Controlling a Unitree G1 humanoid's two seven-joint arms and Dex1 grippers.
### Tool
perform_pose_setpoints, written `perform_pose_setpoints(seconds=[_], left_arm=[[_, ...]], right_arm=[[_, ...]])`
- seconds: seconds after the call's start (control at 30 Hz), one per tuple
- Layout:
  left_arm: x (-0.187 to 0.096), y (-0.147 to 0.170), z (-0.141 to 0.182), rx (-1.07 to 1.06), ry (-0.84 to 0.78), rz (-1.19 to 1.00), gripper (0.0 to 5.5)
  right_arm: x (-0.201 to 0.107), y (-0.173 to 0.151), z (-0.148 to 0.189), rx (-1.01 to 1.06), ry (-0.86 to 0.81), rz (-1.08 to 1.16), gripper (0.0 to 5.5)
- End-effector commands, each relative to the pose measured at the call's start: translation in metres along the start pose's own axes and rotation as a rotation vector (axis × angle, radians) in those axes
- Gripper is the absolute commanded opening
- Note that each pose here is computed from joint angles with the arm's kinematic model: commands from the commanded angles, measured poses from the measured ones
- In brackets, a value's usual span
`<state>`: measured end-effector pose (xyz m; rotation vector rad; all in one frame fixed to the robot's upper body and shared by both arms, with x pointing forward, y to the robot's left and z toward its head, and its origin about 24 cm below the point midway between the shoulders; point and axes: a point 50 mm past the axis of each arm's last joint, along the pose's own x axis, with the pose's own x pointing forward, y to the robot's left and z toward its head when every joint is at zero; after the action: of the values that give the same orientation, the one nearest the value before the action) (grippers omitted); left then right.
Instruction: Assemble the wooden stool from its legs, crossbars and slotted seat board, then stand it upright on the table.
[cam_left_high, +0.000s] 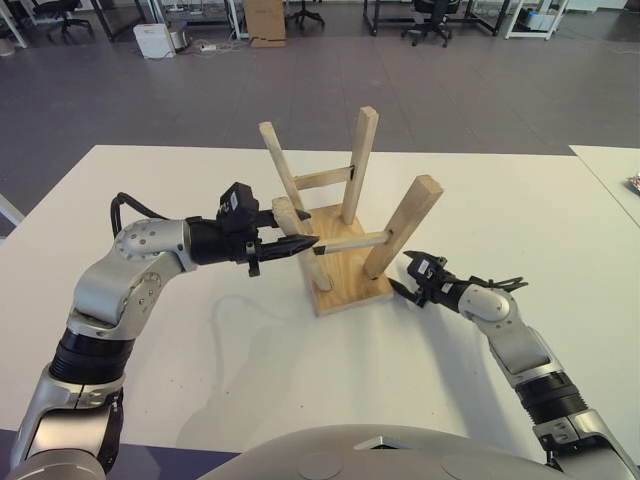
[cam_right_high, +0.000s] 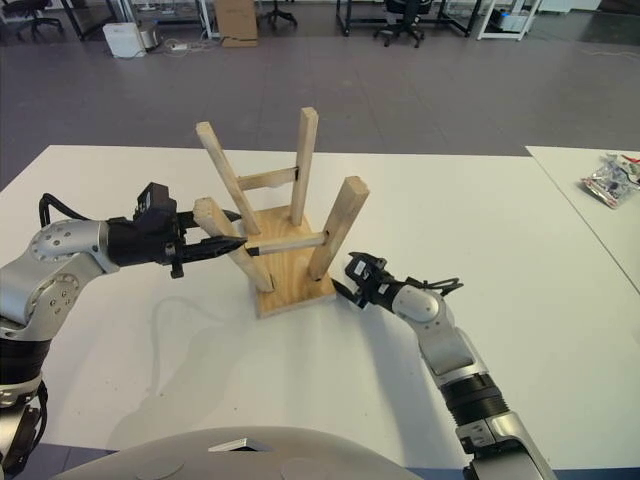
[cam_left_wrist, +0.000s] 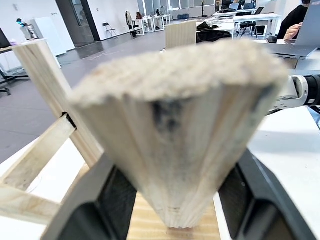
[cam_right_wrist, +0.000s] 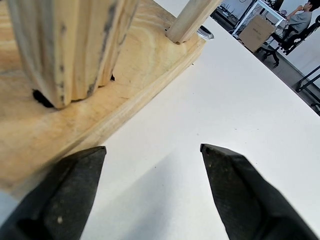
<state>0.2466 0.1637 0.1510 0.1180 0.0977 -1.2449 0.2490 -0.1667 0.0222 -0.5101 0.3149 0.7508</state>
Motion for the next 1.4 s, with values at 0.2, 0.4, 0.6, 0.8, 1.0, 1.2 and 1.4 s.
perform_pose_setpoints(seconds=[0.2,0.4,0.6,0.8,1.0,1.2,1.4], left_arm=[[0.000,-0.061,-0.136,-0.324,0.514,0.037,2.04],[-0.003,-0.063,-0.146,-0.392,0.485,0.056,2.57],[0.000,-0.053,-0.143,-0.389,0.446,0.145,3.52],[-0.015,-0.061,-0.127,-0.378,0.421,0.193,4.56],[-0.049,-0.082,-0.135,-0.406,0.395,0.399,4.56],[-0.053,-0.108,-0.155,-0.465,0.425,0.459,4.56],[-0.041,-0.105,-0.149,-0.452,0.384,0.463,4.56]], right_arm=[[0.011,0.029,0.016,0.016,-0.066,0.124,3.55],[0.012,0.032,0.017,0.012,-0.072,0.127,3.55],[0.009,0.020,0.017,0.008,-0.065,0.085,3.55],[-0.008,-0.026,0.016,-0.021,-0.046,-0.053,3.55],[-0.061,-0.079,0.082,0.082,-0.303,-0.185,3.55],[-0.095,-0.075,0.166,0.154,-0.600,0.026,3.55],[-0.086,-0.044,0.140,0.178,-0.412,0.180,3.55]])
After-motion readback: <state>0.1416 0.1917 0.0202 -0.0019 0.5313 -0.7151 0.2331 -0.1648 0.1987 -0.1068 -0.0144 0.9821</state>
